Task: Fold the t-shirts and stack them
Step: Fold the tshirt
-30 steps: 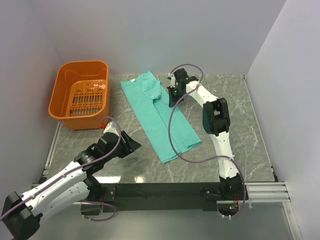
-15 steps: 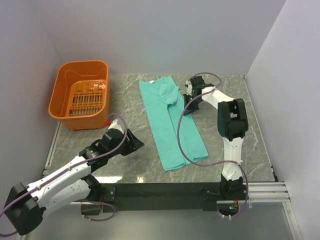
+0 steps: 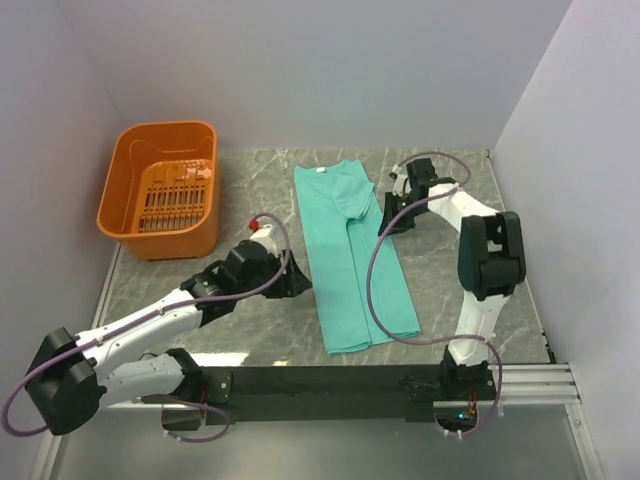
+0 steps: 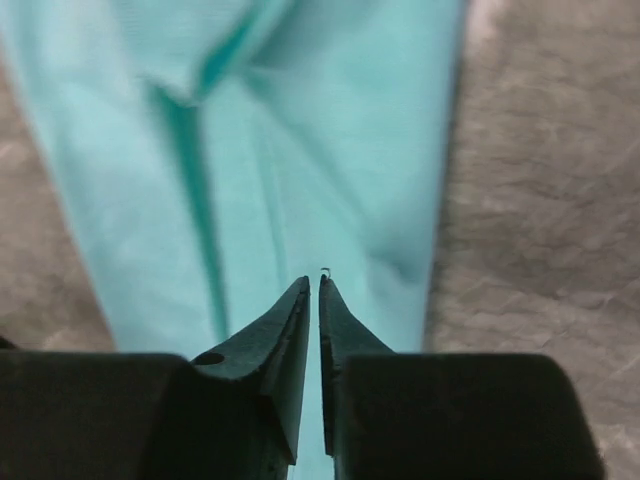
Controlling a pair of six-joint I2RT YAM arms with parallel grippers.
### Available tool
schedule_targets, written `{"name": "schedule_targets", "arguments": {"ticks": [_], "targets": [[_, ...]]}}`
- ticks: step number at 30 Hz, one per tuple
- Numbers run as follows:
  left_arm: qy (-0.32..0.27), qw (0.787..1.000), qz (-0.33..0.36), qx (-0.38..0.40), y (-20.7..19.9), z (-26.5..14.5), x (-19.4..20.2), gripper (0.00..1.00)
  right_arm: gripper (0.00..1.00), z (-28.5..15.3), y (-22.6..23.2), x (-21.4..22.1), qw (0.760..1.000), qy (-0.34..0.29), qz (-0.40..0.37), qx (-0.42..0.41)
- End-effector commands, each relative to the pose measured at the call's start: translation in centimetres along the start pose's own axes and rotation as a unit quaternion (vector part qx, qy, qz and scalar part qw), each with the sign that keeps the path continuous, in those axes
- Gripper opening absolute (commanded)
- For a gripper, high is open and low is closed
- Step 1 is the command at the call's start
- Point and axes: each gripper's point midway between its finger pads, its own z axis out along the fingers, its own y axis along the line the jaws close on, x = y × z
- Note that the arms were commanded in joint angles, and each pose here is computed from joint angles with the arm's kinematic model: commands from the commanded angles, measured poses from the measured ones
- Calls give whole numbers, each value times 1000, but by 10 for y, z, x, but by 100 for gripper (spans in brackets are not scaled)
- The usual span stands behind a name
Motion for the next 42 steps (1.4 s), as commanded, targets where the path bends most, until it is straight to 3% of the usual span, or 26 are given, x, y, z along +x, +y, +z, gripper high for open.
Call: {"name": "schedule_targets", "arguments": {"ticks": [1,4,5,6,7,8,9,10,11,12,14,15,17,20,24,36,42], "targets": [[-13,991,123,58,-44,-1,-21,62,17,-69,51,-48,986,-107,-107,-70],[4,975,213,56,-49,3,-11,67,27,-106,69,-44,963,-133,-208,-108],[12,970,238,57,-52,3,-7,68,30,-114,67,-31,944,-125,-279,-121],[35,954,289,72,-55,5,9,70,32,-117,67,-18,932,-117,-317,-130],[46,944,315,80,-59,5,16,77,33,-131,76,-5,909,-124,-369,-147],[57,936,338,82,-59,6,26,78,36,-133,68,21,869,-95,-461,-151],[87,911,390,97,-62,7,51,81,38,-129,59,45,851,-70,-496,-158],[95,901,412,96,-61,8,62,84,39,-130,53,61,832,-56,-529,-159],[101,892,432,91,-60,10,70,84,40,-138,45,76,786,-51,-597,-149],[123,872,463,101,-61,12,93,84,41,-132,27,99,782,-34,-604,-151],[124,854,497,87,-54,18,104,85,42,-138,15,115,733,-41,-665,-135],[130,843,513,95,-57,17,117,85,43,-131,9,134,728,-29,-669,-146],[125,835,530,85,-54,25,125,85,49,-131,6,153,700,-23,-698,-152],[124,824,548,81,-56,31,135,83,56,-126,5,180,683,-17,-710,-173],[122,818,559,64,-53,43,141,79,57,-115,0,210,670,-7,-718,-188],[151,806,572,18,-25,63,154,75,55,-112,4,205,675,-25,-712,-189],[174,799,575,-7,-15,69,159,55,54,-109,0,206,685,-17,-704,-187]]}}
